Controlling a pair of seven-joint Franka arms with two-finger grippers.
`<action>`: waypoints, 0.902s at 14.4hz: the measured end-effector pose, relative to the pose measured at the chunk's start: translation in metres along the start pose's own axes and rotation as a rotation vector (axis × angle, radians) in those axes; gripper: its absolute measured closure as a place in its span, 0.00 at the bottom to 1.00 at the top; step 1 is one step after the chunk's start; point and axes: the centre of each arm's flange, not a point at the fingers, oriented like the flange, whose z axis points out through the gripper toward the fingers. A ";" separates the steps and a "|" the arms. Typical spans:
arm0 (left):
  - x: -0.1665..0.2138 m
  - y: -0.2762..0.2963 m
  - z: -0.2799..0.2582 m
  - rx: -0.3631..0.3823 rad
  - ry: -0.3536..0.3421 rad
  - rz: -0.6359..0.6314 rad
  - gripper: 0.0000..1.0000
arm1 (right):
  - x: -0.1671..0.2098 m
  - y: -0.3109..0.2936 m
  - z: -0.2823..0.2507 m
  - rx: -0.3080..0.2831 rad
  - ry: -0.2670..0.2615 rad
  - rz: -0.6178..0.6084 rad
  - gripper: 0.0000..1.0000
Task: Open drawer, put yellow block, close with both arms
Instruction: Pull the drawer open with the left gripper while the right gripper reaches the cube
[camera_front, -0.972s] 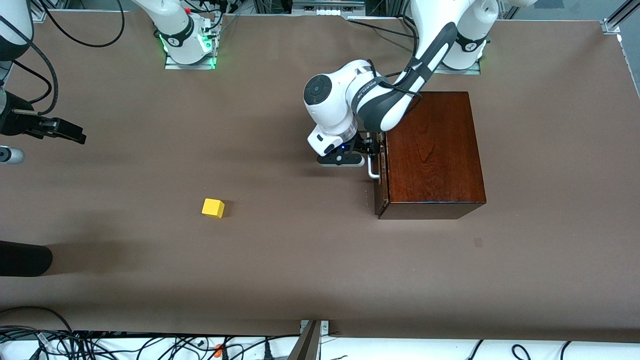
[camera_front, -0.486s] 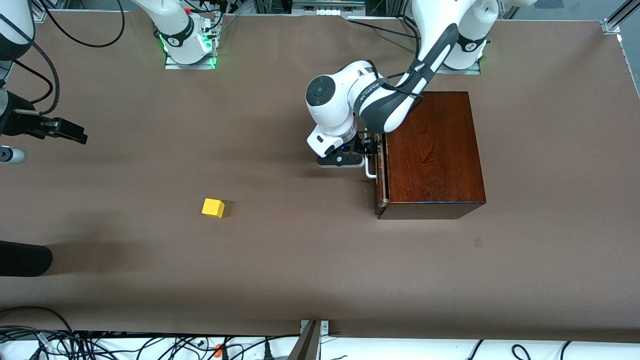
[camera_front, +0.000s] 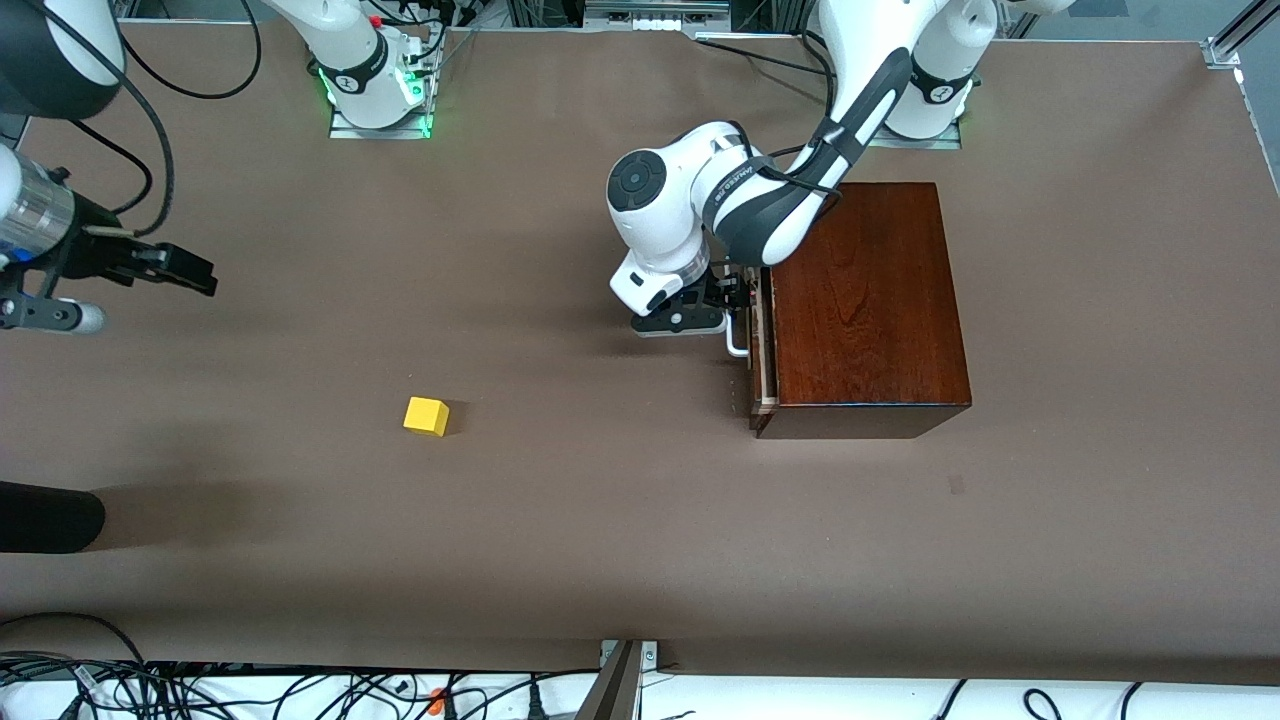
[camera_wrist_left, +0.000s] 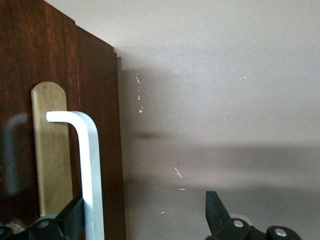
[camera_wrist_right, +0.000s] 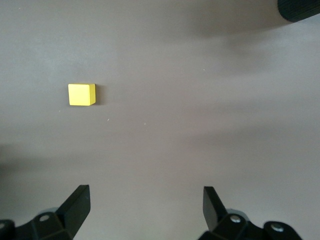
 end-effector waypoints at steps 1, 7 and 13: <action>0.000 0.001 0.000 0.001 0.000 0.000 0.00 | 0.007 -0.002 0.010 0.000 0.002 0.007 0.00; -0.002 0.019 -0.007 -0.029 0.017 0.007 0.00 | 0.030 -0.067 0.053 0.006 0.034 0.107 0.00; -0.002 0.035 -0.013 -0.068 0.023 0.001 0.00 | 0.033 -0.122 0.071 0.017 0.088 0.160 0.00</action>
